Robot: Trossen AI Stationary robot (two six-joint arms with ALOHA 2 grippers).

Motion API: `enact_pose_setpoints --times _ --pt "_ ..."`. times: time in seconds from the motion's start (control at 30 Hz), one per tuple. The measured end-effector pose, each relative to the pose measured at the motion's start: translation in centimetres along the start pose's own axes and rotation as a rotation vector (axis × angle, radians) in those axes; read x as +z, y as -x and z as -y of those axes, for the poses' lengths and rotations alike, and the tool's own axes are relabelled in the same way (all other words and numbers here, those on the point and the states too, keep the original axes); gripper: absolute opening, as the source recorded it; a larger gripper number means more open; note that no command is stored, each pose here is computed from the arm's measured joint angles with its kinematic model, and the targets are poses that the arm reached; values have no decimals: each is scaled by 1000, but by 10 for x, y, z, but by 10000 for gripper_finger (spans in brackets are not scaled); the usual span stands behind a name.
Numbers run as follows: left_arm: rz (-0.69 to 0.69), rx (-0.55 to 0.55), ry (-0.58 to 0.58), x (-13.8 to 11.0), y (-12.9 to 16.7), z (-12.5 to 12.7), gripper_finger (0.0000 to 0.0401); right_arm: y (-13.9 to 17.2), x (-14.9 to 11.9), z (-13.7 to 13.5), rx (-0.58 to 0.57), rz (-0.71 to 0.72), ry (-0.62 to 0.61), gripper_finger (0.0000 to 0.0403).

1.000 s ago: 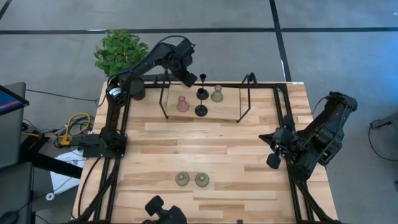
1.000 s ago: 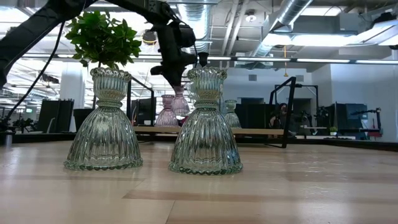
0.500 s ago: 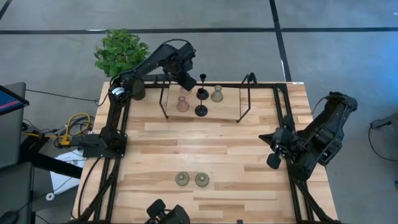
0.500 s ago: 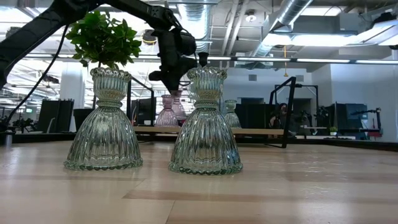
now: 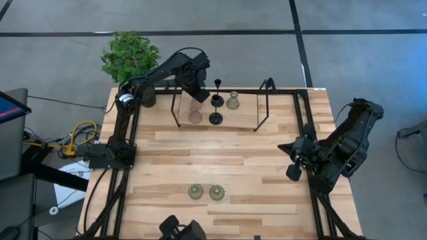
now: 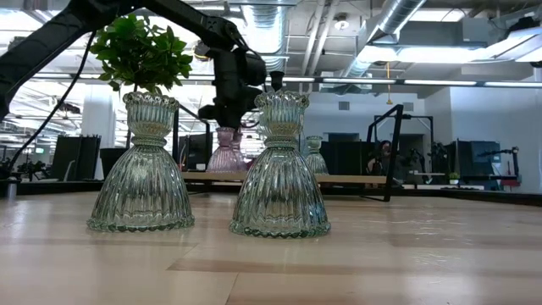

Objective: Pick & Place candle stick holders
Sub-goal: Put the pink candle holder on the shelf aligned with the pink candle holder, then put the green candle holder on the shelf aligned with the green candle holder

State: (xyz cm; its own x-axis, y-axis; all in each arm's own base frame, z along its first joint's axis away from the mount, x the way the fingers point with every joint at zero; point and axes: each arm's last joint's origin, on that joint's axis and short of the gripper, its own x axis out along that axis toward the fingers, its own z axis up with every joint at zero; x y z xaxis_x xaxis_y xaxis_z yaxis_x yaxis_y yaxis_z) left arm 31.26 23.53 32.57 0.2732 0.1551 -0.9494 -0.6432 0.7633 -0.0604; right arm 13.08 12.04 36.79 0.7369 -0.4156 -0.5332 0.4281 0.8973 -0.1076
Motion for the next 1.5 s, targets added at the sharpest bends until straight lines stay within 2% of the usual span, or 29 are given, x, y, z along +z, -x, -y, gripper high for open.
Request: enact_pose_setpoints --times 0.23,0.53,0.83,1.2,1.37,1.5 --pt "69 4 -5 7 0 0 28 0 0 0 0 0 -1 0" --pt "106 10 -6 11 -2 -1 110 0 0 0 8 -13 -3 0" --pt "125 27 -7 11 2 -2 129 0 0 0 8 -13 -2 0" --pt "262 24 -7 -4 57 0 115 0 -1 1 1 -16 9 0" --pt "366 -4 -22 -23 99 13 111 0 -1 1 0 -17 12 0" --pt "467 -40 -76 -47 139 28 87 0 -1 1 -1 -17 13 0"
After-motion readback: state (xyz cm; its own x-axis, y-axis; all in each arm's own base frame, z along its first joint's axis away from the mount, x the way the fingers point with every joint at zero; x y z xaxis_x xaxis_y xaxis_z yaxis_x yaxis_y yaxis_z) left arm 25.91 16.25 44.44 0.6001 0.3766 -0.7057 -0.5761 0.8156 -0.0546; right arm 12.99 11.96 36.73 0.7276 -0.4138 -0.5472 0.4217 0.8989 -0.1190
